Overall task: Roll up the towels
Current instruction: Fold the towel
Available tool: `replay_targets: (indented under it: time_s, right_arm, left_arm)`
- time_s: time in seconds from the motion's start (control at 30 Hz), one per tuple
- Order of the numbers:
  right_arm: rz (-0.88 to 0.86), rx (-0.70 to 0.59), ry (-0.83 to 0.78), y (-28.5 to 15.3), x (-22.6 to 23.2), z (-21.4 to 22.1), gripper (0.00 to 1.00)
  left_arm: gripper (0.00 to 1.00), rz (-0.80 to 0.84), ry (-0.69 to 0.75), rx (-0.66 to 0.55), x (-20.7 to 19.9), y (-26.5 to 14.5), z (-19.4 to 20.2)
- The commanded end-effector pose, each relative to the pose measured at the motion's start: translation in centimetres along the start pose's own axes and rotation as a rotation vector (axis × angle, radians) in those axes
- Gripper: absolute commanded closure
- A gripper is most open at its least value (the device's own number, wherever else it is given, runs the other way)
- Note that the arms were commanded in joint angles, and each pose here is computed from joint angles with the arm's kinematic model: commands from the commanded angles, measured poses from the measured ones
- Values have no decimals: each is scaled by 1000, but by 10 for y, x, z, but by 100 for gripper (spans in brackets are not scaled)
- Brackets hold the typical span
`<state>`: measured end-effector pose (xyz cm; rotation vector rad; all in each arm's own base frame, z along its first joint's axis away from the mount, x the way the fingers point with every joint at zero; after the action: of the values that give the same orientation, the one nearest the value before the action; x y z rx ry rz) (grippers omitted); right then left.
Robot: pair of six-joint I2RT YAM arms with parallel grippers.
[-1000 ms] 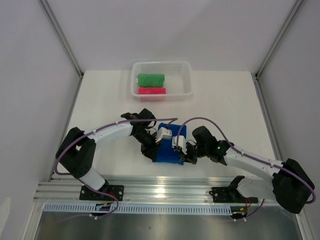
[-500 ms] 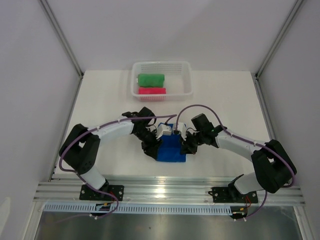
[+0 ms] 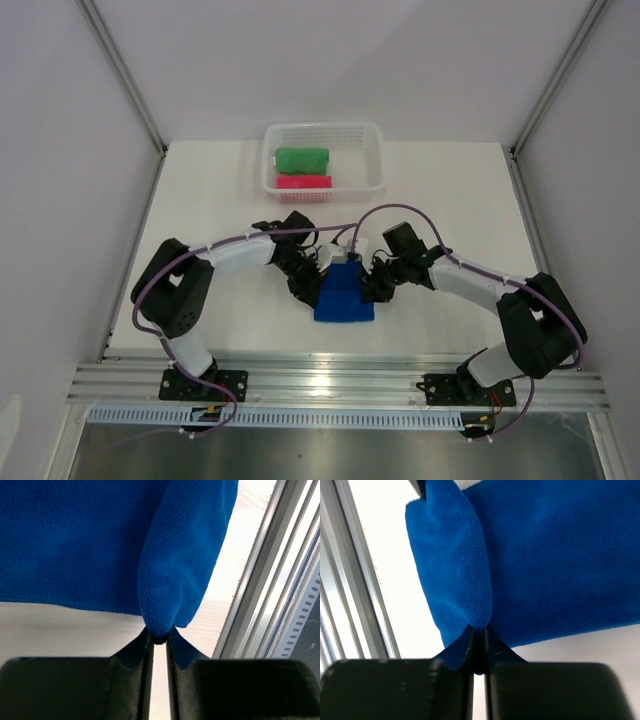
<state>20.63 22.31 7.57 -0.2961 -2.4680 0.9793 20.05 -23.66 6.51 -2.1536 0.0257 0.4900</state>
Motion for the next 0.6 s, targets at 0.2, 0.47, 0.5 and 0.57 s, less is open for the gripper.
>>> replay_targets:
  time_s: [0.2,0.47,0.5,0.57]
  right_arm:
    - [-49,-70,-59,-1,2,-29,100]
    - [-75,-109,-119,-11,11,-32,100]
    - [-73,-109,-118,-11,12,-32,100]
    - [-72,-115,-115,-13,12,-33,100]
  left_arm:
    - [47,50,88,-138,-2,-19,-38]
    - [60,45,98,-118,4,-16,-38]
    - [68,51,88,-109,4,-16,-36]
    - [94,66,93,-105,2,-16,-36]
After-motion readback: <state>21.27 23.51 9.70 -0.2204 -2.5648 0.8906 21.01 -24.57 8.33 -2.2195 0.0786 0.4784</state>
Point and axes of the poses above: each gripper's point midway between its finger pads, its own y axis out along the fingers, its own x axis along the line the jaws close on, z = x × y, the point moved 3 cm from there along -y, back along the fingers, and after that the axes turned 9 degrees about y, right-handed, at the moved point
